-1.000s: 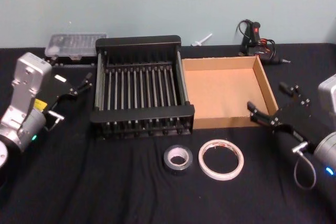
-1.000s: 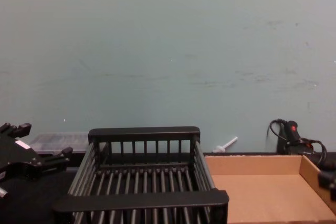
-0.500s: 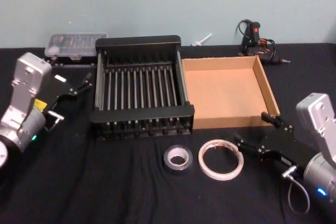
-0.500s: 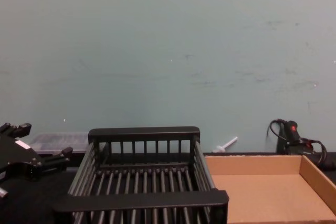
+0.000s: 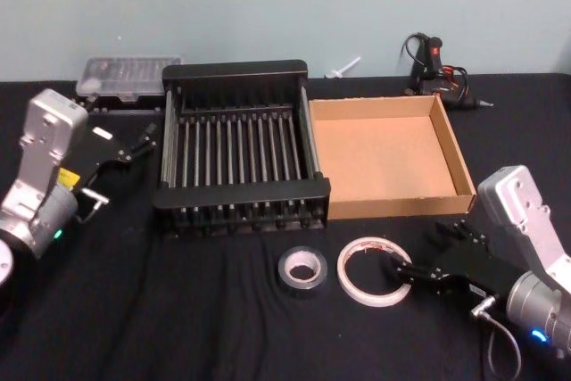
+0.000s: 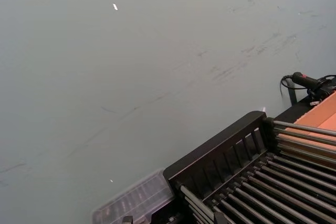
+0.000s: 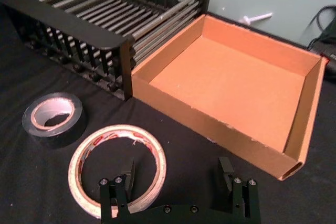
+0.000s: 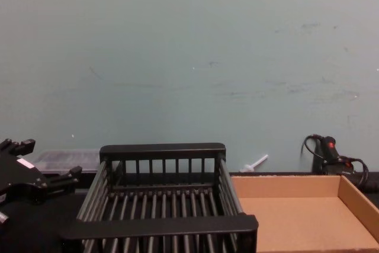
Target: Pick up the white tape and place it into the black box , Pick up the silver tape and place it into the brown box.
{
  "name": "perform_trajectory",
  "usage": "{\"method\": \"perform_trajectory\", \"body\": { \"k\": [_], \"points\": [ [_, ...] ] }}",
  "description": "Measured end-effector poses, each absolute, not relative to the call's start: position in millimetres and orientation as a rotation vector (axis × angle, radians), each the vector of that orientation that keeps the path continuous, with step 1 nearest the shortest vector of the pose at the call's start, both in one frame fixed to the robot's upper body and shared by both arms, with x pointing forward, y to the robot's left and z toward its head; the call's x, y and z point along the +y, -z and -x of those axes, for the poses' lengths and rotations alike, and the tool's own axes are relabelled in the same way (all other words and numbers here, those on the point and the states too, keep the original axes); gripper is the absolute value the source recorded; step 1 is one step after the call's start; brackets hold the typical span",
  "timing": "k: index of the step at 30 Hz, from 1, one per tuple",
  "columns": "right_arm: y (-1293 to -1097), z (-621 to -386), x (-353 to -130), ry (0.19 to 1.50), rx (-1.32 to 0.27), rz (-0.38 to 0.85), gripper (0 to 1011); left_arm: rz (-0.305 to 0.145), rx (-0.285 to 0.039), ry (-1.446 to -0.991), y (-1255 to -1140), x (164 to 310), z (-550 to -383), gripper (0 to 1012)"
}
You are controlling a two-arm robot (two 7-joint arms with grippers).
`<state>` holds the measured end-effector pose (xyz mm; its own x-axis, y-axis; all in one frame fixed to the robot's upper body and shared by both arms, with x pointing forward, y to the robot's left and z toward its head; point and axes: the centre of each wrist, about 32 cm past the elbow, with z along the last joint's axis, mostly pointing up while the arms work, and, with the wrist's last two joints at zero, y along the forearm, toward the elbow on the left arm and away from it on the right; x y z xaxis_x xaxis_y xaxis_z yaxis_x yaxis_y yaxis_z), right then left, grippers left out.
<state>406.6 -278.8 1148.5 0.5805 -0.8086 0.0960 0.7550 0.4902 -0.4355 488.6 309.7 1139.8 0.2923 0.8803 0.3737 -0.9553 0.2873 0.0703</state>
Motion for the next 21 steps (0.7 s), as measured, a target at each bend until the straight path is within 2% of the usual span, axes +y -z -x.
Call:
{"method": "perform_trajectory", "body": {
  "k": [21],
  "points": [
    [-1144.5, -412.1, -271.8, 0.931, 0.183, 0.51, 1002, -0.304, -0.285, -1.248, -1139.8, 309.7, -488.6, 1001]
  ]
}}
